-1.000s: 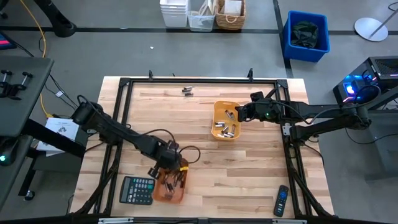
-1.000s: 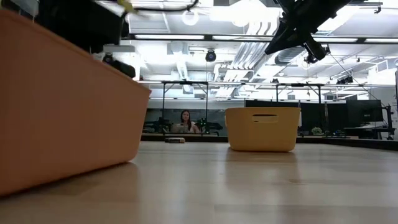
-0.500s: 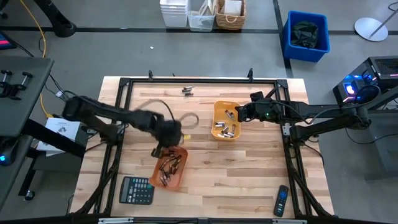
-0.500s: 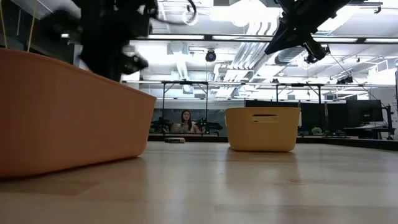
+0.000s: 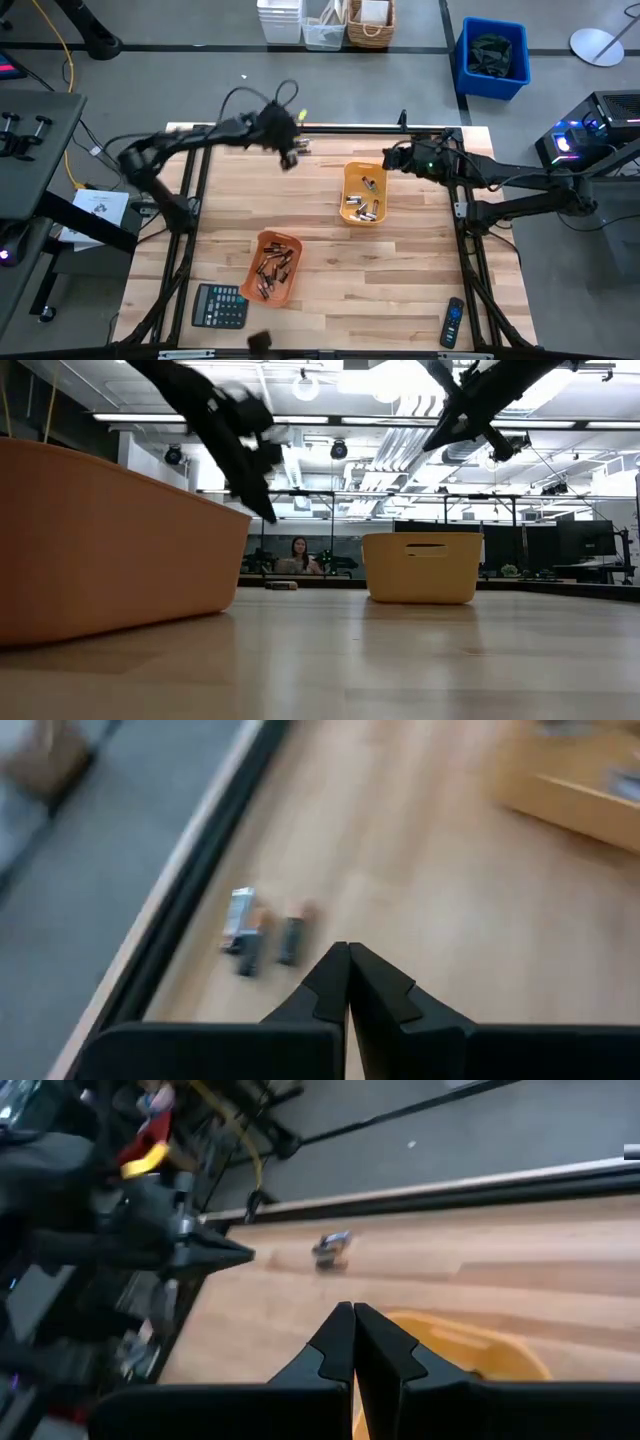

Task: Sort batteries
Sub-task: Put the black battery into the orange bin

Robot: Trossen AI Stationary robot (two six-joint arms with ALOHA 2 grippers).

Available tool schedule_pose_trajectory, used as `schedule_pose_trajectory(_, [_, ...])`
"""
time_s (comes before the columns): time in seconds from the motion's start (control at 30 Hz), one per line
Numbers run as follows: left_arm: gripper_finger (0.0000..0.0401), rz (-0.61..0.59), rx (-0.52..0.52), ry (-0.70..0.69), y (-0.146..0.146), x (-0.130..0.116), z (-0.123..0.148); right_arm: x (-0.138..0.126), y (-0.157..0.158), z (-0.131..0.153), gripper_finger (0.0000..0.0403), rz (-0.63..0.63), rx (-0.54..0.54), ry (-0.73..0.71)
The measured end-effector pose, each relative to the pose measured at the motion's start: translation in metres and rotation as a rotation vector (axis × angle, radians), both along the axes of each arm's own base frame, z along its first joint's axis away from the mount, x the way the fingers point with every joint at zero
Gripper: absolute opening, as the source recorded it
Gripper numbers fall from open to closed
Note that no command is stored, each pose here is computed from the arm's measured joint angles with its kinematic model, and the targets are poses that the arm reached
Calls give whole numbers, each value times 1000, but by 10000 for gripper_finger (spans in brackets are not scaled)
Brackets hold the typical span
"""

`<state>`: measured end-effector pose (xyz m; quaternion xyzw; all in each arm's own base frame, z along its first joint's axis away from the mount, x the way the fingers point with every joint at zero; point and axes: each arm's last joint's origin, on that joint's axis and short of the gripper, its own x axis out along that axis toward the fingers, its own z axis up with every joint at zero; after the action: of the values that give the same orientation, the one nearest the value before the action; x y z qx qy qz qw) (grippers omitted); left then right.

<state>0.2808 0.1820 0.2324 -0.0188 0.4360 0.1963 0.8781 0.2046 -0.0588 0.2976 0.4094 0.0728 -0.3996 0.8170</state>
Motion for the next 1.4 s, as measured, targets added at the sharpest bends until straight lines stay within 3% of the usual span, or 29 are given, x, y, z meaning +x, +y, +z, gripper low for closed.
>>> schedule_pose_trajectory(0.17, [26,36,-163,61,49,32,-30,-5,-15,0,0,-104,12,-17])
schedule_pose_trajectory(0.33, [90,26,-182,104,68,64,-42,-9,-24,0,0,-158,29,-35])
schedule_pose_trajectory(0.43, [136,70,-142,166,77,73,-53,-9,-26,0,0,-152,36,-35])
schedule_pose_trajectory(0.57, [183,93,-192,248,84,78,-65,-9,-25,0,0,-140,42,-36])
schedule_pose_trajectory(0.77, [206,95,-245,322,87,80,-86,-9,-25,0,0,-139,42,-35])
schedule_pose_trajectory(0.97, [207,151,-274,331,92,78,-96,-9,-25,0,0,-133,45,-35])
schedule_pose_trajectory(1.1, [196,118,-291,346,91,76,-96,-9,-25,0,0,-132,46,-33])
schedule_pose_trajectory(1.2, [140,94,-299,382,86,76,-96,-9,-25,-1,0,-132,47,-30])
schedule_pose_trajectory(1.3, [41,79,-336,391,83,75,-96,-9,-24,-1,0,-123,42,-21])
schedule_pose_trajectory(1.4, [27,84,-404,388,81,75,-93,-9,-24,-1,0,-110,44,-19])
